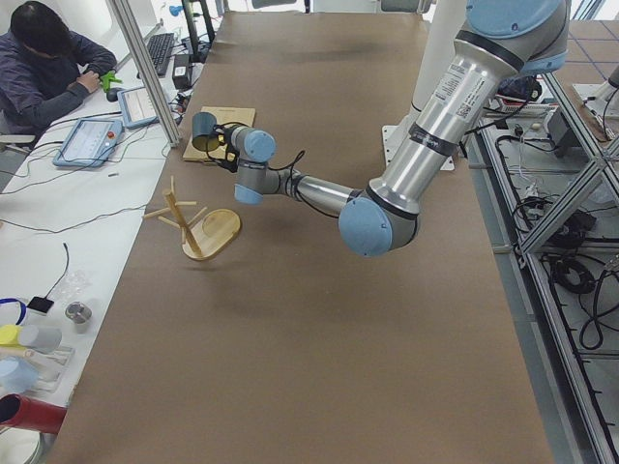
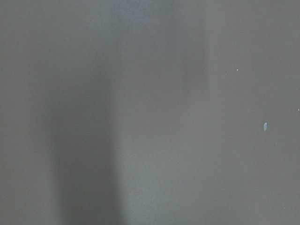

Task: Hang cup on storage rack
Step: 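Position the mug handle over a peg of the wooden stand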

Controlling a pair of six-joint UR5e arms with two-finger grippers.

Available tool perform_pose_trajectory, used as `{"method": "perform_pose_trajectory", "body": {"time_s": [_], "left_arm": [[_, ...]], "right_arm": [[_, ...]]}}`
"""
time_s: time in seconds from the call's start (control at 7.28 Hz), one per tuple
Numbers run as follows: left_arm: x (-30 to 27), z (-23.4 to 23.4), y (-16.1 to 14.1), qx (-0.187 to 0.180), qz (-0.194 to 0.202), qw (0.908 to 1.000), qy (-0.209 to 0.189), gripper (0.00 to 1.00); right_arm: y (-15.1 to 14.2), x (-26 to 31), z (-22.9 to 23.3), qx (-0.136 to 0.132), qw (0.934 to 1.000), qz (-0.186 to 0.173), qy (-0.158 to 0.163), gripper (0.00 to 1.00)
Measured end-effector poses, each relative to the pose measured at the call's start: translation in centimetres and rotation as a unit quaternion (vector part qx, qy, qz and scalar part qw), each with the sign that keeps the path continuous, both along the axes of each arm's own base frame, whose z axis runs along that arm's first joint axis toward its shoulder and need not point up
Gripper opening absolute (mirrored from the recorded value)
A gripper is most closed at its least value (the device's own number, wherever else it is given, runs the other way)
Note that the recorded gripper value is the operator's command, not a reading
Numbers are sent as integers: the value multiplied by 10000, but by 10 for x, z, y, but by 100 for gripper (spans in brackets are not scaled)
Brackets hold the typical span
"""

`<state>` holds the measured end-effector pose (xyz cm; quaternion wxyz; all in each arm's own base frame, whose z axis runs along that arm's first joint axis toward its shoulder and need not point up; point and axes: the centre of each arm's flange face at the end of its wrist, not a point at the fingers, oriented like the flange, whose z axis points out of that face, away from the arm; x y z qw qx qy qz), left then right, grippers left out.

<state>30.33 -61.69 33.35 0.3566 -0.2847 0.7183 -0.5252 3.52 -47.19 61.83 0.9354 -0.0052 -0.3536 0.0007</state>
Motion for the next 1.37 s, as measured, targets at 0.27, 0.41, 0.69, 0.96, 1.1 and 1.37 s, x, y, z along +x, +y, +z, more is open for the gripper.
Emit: {"method": "perform_pose_trajectory", "body": {"time_s": [0.27,0.41,0.69,0.96,1.1,1.37], "left_arm": [[-28,12,-16,-405,-134,9988,254,0],[-43,22,-23,-544,-215,9977,356,0],[-59,37,-32,-686,-304,9964,400,0],[-77,55,-40,-817,-320,9957,303,0],[-87,65,-45,-886,-308,9953,226,0],[-97,80,-49,-966,-298,9948,134,0]], "right_arm": [[-3,0,-5,29,10000,-1,35,100],[-5,0,-7,49,10000,0,51,100],[-8,0,-10,83,9999,1,62,100],[-10,0,-12,110,9999,2,82,100],[-10,0,-13,115,9999,2,86,100],[-11,0,-14,127,9999,2,87,100]]}}
